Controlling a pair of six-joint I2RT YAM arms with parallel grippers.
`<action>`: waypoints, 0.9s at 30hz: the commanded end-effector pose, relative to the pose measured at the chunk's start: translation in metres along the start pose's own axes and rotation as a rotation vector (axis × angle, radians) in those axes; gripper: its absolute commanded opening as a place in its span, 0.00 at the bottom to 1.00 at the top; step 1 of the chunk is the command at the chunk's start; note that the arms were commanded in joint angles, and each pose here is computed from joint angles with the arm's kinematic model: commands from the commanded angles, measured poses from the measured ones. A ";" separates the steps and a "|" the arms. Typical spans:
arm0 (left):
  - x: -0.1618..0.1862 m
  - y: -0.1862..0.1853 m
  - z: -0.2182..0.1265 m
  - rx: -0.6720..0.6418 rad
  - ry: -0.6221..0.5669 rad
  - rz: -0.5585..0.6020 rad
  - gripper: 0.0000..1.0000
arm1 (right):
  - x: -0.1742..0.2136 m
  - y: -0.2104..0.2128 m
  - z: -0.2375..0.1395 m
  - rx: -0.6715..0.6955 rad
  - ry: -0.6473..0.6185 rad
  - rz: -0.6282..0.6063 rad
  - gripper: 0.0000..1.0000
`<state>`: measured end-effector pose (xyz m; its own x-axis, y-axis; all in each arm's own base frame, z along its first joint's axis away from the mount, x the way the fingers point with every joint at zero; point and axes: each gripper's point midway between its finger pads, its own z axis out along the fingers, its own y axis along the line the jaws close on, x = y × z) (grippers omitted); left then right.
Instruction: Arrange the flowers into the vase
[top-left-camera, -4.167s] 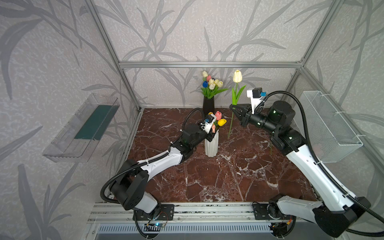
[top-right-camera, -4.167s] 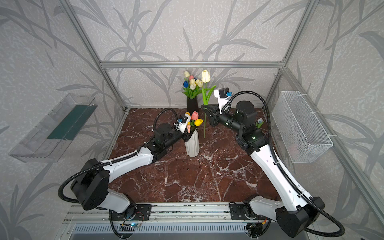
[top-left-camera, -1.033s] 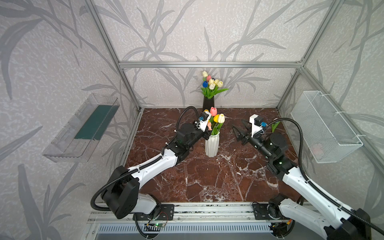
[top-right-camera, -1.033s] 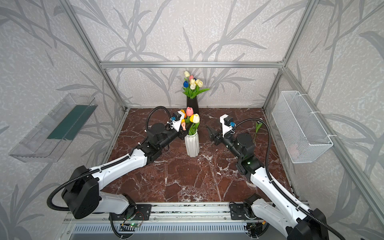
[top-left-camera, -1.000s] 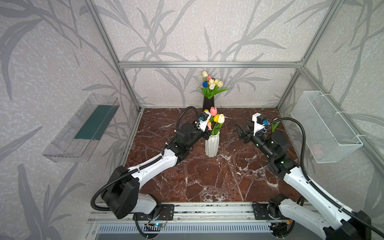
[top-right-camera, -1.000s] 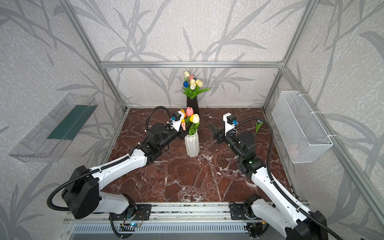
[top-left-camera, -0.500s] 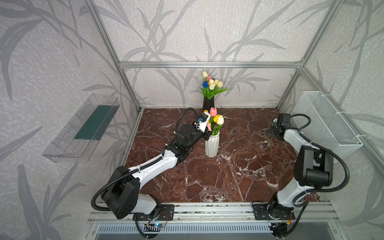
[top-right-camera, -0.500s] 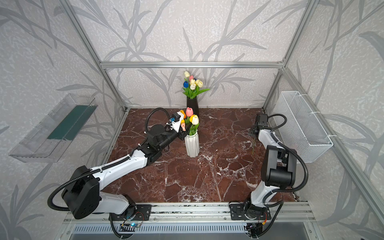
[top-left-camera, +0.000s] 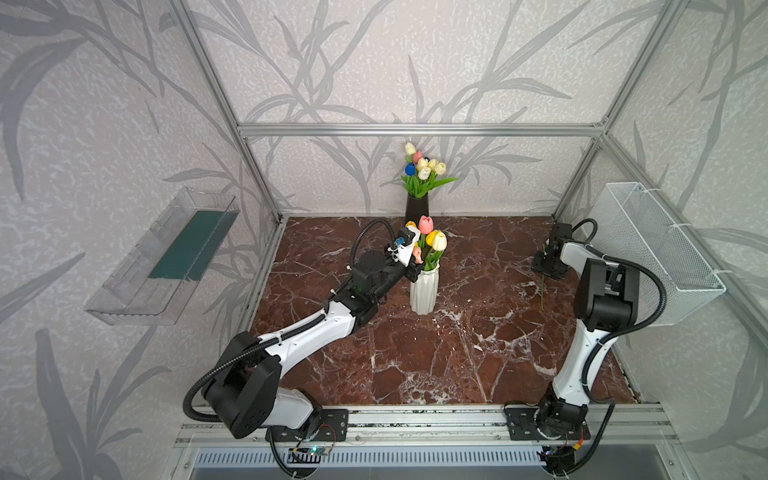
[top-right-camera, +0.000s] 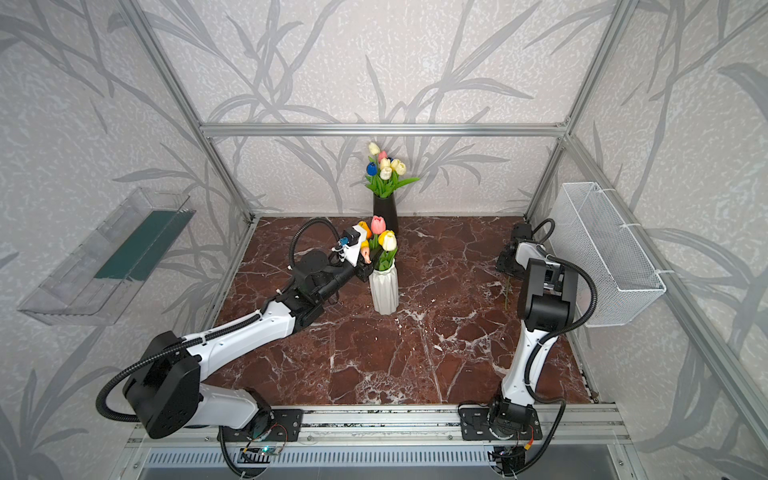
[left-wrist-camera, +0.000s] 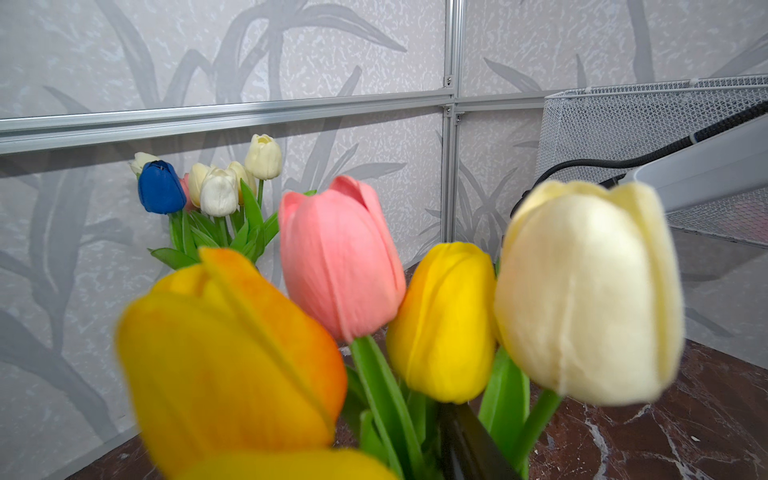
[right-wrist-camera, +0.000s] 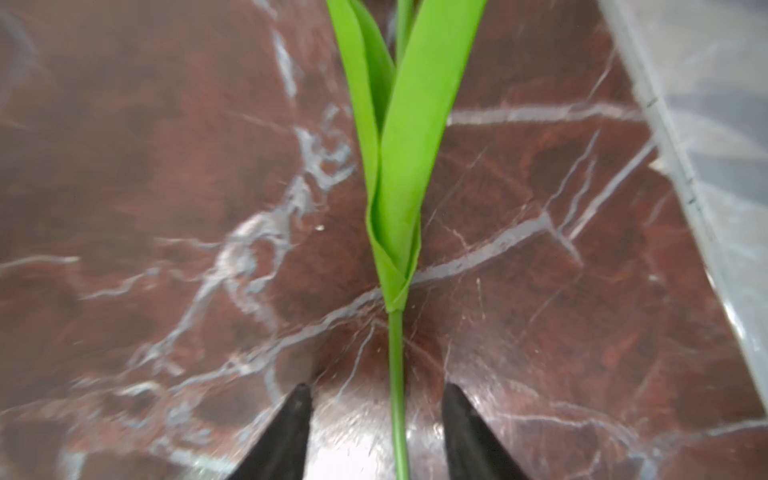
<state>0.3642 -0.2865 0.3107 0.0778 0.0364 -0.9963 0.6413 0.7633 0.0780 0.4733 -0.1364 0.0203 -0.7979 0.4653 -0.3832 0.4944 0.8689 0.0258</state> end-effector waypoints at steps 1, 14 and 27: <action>-0.010 0.004 -0.004 -0.016 -0.038 0.012 0.13 | 0.019 -0.014 0.009 0.045 0.134 0.051 0.44; -0.004 0.000 -0.001 0.006 -0.033 0.000 0.14 | 0.040 0.058 -0.020 -0.226 0.106 -0.021 0.00; -0.003 0.001 0.000 0.005 -0.025 -0.005 0.14 | 0.069 0.182 -0.119 -0.680 -0.090 -0.161 0.00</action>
<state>0.3632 -0.2878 0.3103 0.0778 0.0278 -0.9966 0.6491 0.7573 0.0718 0.4556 0.0517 0.0682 -0.8516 0.3384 -0.4004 0.1339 0.8788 0.4579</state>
